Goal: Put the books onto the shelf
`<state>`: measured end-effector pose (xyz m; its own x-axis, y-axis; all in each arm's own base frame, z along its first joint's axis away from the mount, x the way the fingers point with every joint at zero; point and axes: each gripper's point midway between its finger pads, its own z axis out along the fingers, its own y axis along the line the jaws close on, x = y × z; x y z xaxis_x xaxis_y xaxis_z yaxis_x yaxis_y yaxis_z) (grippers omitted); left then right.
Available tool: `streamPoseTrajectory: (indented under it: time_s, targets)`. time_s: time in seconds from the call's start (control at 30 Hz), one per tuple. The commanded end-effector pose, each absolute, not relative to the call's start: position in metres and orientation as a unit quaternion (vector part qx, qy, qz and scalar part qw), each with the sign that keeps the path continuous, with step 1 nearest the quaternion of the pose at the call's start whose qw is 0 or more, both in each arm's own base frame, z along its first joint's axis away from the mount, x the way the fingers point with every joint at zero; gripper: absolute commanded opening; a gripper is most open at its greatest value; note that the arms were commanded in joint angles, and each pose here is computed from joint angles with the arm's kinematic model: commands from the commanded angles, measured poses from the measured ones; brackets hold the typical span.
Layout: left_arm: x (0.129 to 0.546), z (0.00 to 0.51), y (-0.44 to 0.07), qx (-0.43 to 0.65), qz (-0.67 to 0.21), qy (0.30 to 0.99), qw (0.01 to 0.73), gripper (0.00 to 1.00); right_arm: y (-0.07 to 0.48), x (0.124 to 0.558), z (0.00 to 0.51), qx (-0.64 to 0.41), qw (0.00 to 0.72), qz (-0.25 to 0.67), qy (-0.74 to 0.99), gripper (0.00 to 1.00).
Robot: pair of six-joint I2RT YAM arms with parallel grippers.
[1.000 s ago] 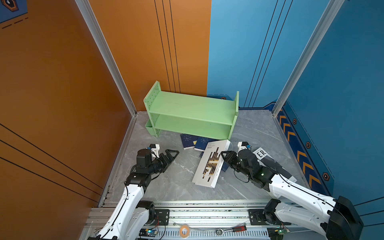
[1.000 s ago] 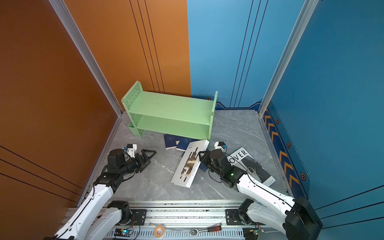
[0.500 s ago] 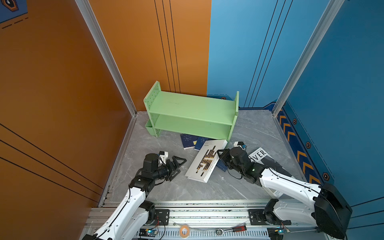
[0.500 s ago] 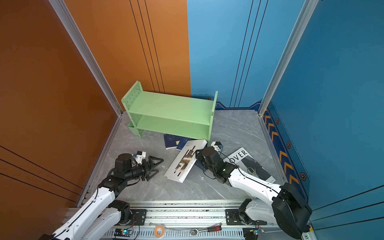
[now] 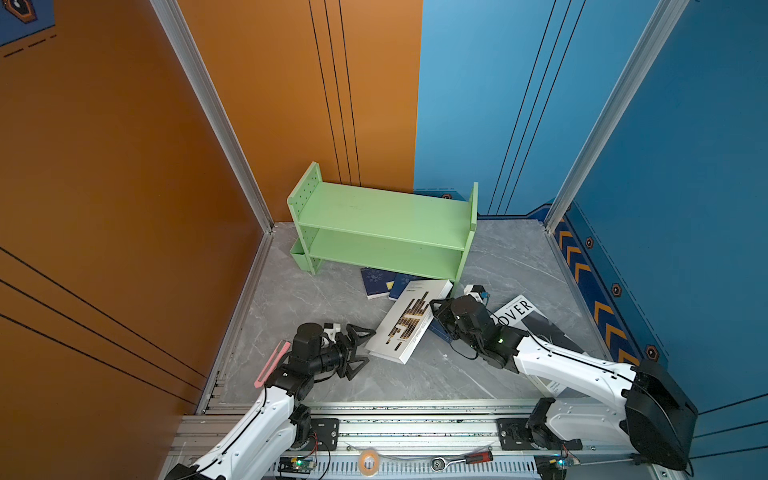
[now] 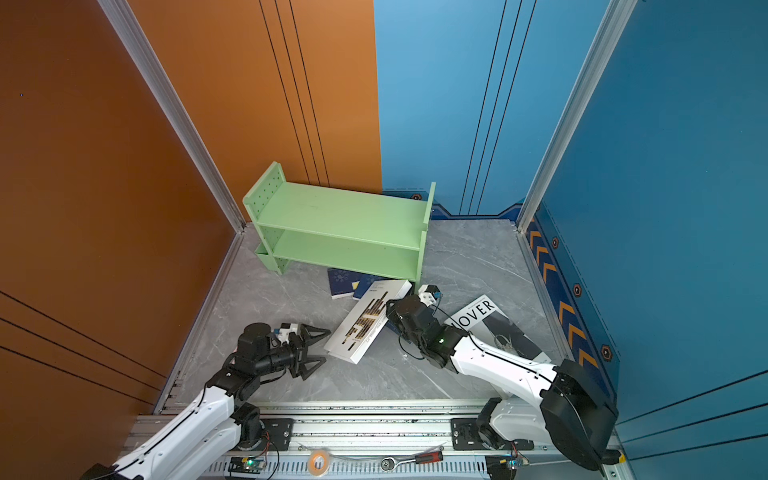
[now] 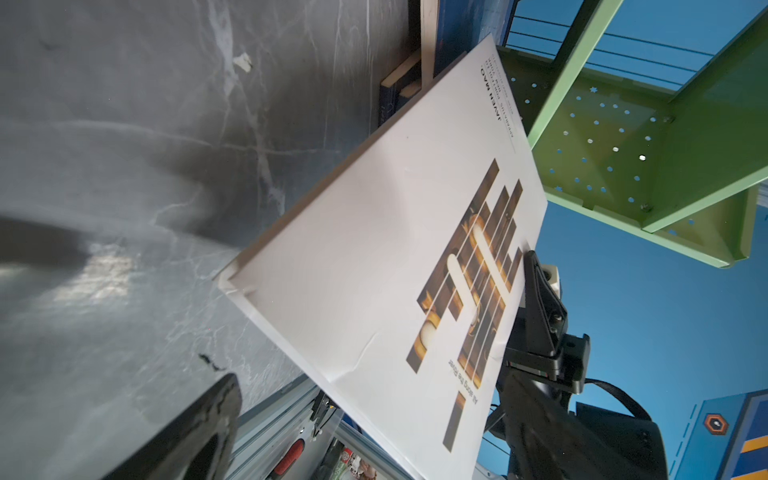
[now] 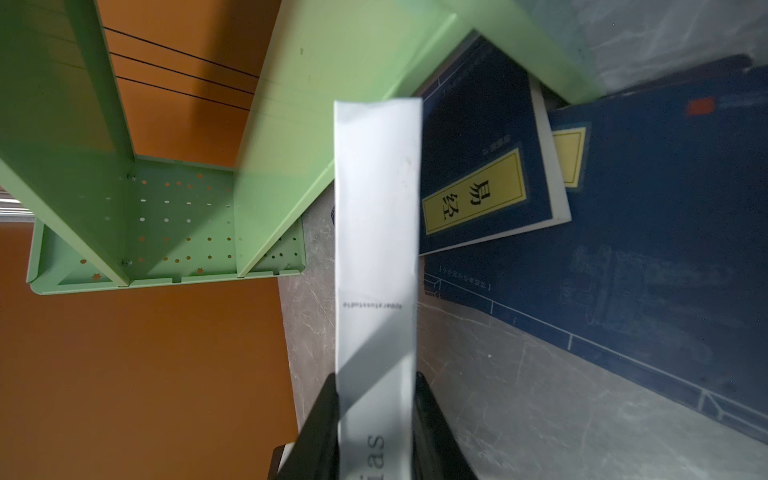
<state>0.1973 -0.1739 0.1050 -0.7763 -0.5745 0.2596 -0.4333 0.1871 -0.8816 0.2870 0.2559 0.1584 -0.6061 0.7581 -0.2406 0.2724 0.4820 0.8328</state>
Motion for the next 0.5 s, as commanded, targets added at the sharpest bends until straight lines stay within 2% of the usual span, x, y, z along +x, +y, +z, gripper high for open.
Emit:
streamPoseTrajectory:
  time_s: [0.0,0.47]
  targets:
    - [0.205,0.111,-0.173,-0.339,-0.559,0.753,0.080,1.00,0.266,0.296,0.180,0.346,0.318,0.429,0.771,0.26]
    - [0.214,0.116,-0.180,-0.331,-0.563,0.753,0.077,0.96,0.281,0.303,0.195,0.373,0.316,0.474,0.732,0.26]
